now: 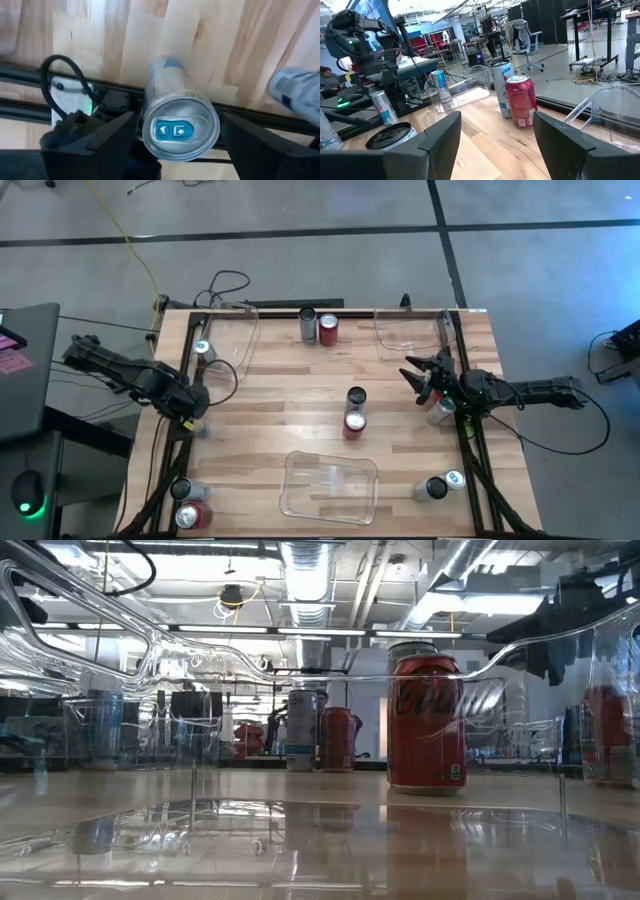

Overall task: Sort soda cans
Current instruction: Put the blue soda can into the top left transparent bin

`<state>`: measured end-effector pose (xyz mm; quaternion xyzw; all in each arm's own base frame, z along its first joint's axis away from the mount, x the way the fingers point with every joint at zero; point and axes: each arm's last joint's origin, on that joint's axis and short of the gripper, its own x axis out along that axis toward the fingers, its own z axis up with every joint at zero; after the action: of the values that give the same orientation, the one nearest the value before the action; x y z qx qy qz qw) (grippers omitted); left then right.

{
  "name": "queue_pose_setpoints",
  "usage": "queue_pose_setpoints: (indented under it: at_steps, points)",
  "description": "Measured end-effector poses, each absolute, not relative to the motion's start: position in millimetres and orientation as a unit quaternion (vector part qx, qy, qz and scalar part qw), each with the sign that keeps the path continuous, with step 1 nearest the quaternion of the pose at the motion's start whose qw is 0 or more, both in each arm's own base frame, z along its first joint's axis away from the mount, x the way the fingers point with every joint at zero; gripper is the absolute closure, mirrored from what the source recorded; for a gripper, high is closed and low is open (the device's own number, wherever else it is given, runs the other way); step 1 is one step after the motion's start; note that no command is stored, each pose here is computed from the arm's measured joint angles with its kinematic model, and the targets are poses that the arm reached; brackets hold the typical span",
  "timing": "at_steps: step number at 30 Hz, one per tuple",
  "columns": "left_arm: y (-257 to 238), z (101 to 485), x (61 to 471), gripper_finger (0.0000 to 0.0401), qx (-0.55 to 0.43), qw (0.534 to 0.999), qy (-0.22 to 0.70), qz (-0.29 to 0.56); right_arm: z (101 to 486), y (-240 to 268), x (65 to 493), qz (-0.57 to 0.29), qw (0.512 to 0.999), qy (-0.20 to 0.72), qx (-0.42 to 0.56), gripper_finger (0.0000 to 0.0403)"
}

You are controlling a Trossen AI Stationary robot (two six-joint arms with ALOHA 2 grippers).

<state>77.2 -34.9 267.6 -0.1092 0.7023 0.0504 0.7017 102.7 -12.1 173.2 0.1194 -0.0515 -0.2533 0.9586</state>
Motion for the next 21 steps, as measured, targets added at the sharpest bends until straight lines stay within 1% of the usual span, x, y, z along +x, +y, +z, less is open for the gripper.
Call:
queue_pose_setpoints:
  at_steps: [3, 7, 15, 18, 21]
  points:
    - [-36.3, 260.8, 77.6, 0.0117, -0.105, 0.698, 0.707, 0.047, 173.3, -12.1, 102.7, -0.253, 0.959, -0.051, 0.117, 0.0132]
    - [-37.1, 261.3, 78.8, 0.0117, -0.094, 0.703, 0.703, 0.052, 173.3, -12.1, 102.7, -0.253, 0.959, -0.051, 0.116, 0.0132]
    - [-35.4, 261.2, 79.9, 0.0118, -0.115, 0.711, 0.684, 0.115, 173.3, -12.1, 102.7, -0.253, 0.959, -0.051, 0.115, 0.0132]
    - [-34.6, 261.3, 80.3, 0.0134, -0.127, 0.713, 0.674, 0.144, 173.3, -12.1, 102.7, -0.253, 0.959, -0.051, 0.115, 0.0132]
    - [-34.2, 261.6, 80.5, 0.0164, -0.134, 0.714, 0.668, 0.159, 173.4, -12.1, 102.7, -0.253, 0.959, -0.051, 0.115, 0.0132]
